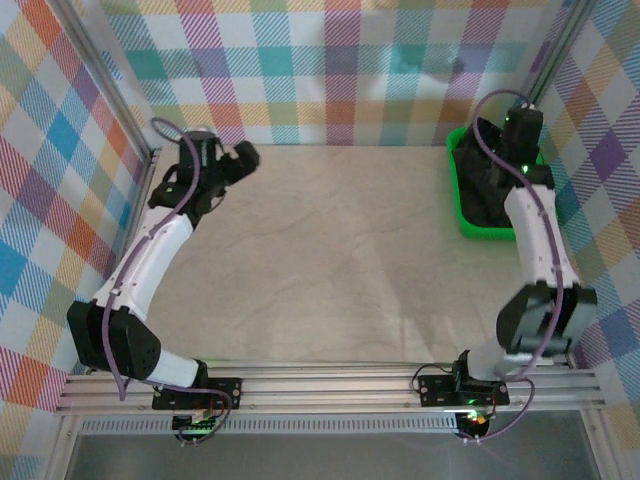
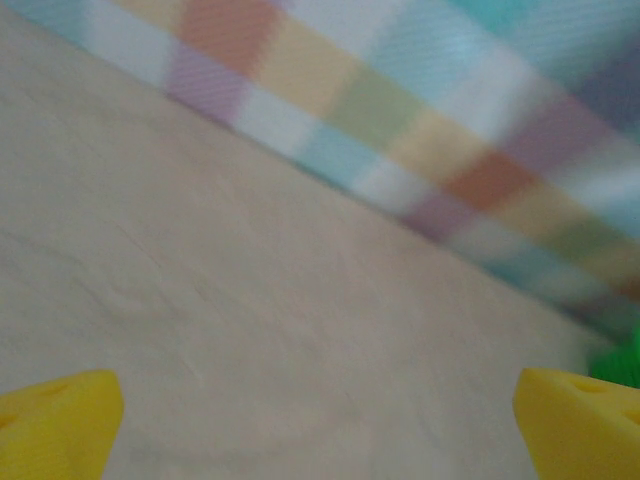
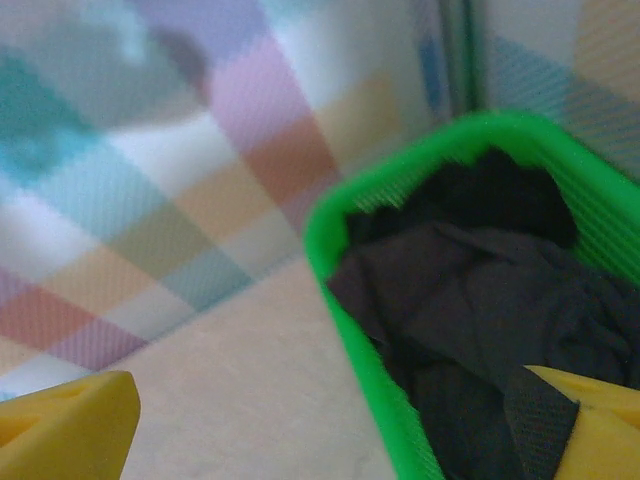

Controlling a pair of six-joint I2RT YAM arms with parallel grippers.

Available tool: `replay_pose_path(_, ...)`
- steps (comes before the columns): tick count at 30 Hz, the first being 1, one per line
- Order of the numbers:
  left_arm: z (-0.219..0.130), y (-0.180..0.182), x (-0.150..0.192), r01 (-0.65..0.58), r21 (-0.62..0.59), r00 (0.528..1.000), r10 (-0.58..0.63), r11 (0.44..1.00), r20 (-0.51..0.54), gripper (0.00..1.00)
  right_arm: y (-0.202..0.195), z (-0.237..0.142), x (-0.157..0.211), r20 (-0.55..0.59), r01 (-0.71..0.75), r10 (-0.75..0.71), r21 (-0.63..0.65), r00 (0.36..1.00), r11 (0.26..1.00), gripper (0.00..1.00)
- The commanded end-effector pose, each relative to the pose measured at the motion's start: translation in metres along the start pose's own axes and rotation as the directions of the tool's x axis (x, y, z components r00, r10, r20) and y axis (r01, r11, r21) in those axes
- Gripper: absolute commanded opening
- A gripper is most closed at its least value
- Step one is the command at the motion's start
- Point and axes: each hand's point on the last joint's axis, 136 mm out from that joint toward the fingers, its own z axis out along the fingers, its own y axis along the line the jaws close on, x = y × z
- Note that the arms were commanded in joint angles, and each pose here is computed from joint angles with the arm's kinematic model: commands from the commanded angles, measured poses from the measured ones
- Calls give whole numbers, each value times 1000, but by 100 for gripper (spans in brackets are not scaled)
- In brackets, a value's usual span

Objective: Fold and stack the t-shirts

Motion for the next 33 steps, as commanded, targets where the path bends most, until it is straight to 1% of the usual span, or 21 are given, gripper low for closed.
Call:
replay_pose_path(1, -18, -51, 40, 0, 157, 983, 29, 988, -181, 96, -45, 36, 40, -211, -82, 116, 163, 971, 983, 95)
replay_pose_path(4, -33, -80, 61, 1, 251, 974, 55, 968, -219, 91, -64, 68, 44, -244, -99, 152, 214, 958, 972, 96)
replay_pose_path(7, -48, -95, 78, 41, 317, 965, 45, 948, -258, 85, -81, 102, 62, -301, -84, 160, 250, 940, 965, 96)
replay_pose_path(9, -56, -97, 85, 56, 327, 962, 37, 943, -272, 82, -85, 124, 77, -345, -65, 150, 246, 927, 967, 94)
replay_pose_path(11, -64, -95, 88, 62, 328, 960, 33, 943, -277, 80, -87, 142, 93, -388, -70, 155, 225, 909, 972, 86)
replay_pose_path(14, -74, -89, 89, 58, 317, 960, 34, 947, -279, 78, -81, 163, 112, -434, -88, 158, 175, 887, 980, 67)
replay_pose_path(16, -80, -83, 90, 48, 298, 960, 39, 953, -278, 76, -80, 169, 118, -433, -107, 168, 161, 886, 981, 45)
replay_pose_path(18, -84, -78, 90, 41, 287, 961, 41, 957, -273, 75, -76, 170, 115, -402, -127, 170, 131, 900, 983, 26)
replay_pose_path(19, -86, -76, 91, 38, 283, 961, 43, 958, -273, 74, -74, 167, 111, -379, -141, 174, 114, 909, 983, 17)
replay_pose_path(22, -87, -71, 93, 35, 271, 961, 42, 962, -274, 73, -64, 149, 89, -284, -161, 176, 74, 943, 984, 0)
replay_pose_path(24, -86, -70, 95, 36, 269, 961, 41, 963, -274, 72, -51, 128, 65, -196, -151, 154, 31, 968, 988, 0)
replay_pose_path(27, -81, -68, 97, 42, 258, 960, 32, 965, -277, 71, -23, 85, 28, -83, -124, 120, -45, 989, 991, 0)
replay_pose_path(30, -75, -66, 100, 45, 248, 959, 28, 968, -283, 71, 7, 35, -9, 24, -106, 110, -136, 994, 985, 0)
replay_pose_path(33, -67, -62, 103, 48, 220, 957, 18, 974, -288, 70, 39, -16, -46, 118, -94, 126, -242, 985, 966, 0)
